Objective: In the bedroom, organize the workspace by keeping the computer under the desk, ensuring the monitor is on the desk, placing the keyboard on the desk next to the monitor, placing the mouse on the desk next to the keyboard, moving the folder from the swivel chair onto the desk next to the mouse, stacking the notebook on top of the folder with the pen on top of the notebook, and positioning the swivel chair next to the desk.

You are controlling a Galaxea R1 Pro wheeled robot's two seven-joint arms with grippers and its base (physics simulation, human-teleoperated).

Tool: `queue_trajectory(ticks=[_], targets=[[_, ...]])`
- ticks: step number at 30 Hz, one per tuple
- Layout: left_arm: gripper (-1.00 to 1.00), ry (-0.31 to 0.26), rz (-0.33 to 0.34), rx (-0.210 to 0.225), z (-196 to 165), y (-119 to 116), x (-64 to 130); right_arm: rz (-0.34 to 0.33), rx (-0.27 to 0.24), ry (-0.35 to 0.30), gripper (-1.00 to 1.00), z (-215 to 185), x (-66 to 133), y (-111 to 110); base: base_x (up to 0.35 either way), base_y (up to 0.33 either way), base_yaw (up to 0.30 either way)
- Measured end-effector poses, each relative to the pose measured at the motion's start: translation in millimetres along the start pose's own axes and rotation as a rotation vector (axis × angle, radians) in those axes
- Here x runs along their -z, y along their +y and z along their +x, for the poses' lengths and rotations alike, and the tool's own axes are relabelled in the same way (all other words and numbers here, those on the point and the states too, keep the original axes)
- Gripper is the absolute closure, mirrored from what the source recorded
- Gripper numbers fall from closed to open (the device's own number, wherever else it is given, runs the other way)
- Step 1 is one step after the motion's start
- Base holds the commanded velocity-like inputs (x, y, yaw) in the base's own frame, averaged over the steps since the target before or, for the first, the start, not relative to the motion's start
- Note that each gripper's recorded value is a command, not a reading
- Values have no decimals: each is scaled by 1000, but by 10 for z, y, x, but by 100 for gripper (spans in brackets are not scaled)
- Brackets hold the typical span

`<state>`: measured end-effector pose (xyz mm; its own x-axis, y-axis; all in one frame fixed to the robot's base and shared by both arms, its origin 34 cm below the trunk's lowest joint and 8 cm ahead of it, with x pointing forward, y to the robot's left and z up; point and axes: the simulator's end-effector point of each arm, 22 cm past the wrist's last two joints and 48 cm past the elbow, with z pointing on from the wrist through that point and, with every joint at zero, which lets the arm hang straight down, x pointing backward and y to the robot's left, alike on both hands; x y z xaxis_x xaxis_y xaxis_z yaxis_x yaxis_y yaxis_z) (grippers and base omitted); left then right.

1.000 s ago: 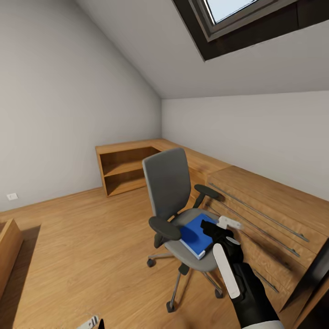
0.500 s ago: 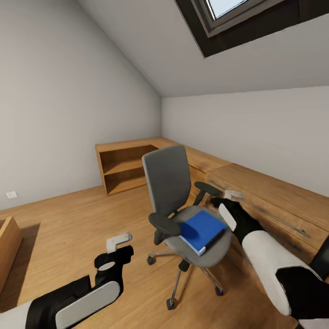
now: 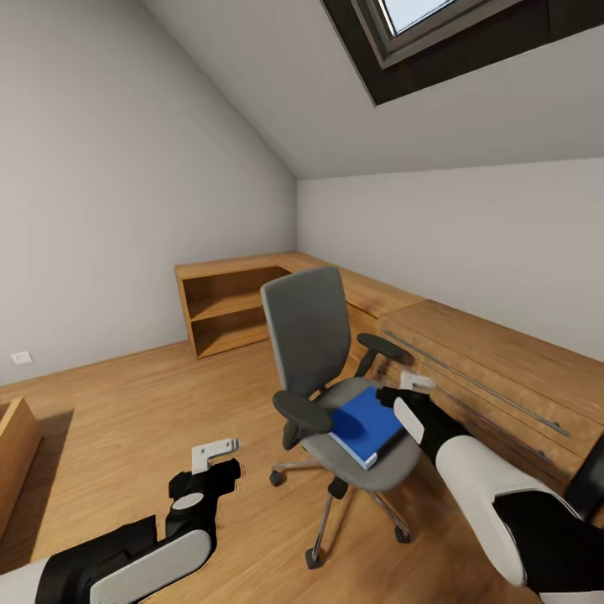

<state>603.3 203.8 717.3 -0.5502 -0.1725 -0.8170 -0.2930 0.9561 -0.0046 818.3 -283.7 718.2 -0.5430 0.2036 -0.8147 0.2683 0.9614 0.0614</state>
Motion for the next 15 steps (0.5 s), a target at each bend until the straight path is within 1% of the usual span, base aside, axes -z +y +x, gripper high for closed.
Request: queue_trajectory(ticks=[1,2,4,5,6,10,13,15], targets=[[-100,-17,115,11,-44,-79,-99,-6,0,-2,-100,25,-4,8,0,0,0],[-100,-22,167,3,-58,-108,-136,-14,0,-2,-100,28,-4,24,0,0,0],[-100,-26,217,-5,-70,-143,-157,-29,1,-2,-100,28,-3,58,0,0,0],[-100,-28,253,-12,-77,-158,-175,-51,2,-2,-100,31,-2,103,0,0,0],[-100,-29,295,-26,-70,-145,-232,-106,23,-13,-100,15,11,221,0,0,0],[-100,-28,303,-29,-64,-143,-247,-122,40,-30,-100,1,33,260,0,0,0],[-100,-29,304,-30,-62,-141,-255,-145,46,-69,-100,7,104,319,0,0,0],[-100,-29,304,-31,-64,-137,-257,-152,48,-79,-100,34,133,335,57,0,0]])
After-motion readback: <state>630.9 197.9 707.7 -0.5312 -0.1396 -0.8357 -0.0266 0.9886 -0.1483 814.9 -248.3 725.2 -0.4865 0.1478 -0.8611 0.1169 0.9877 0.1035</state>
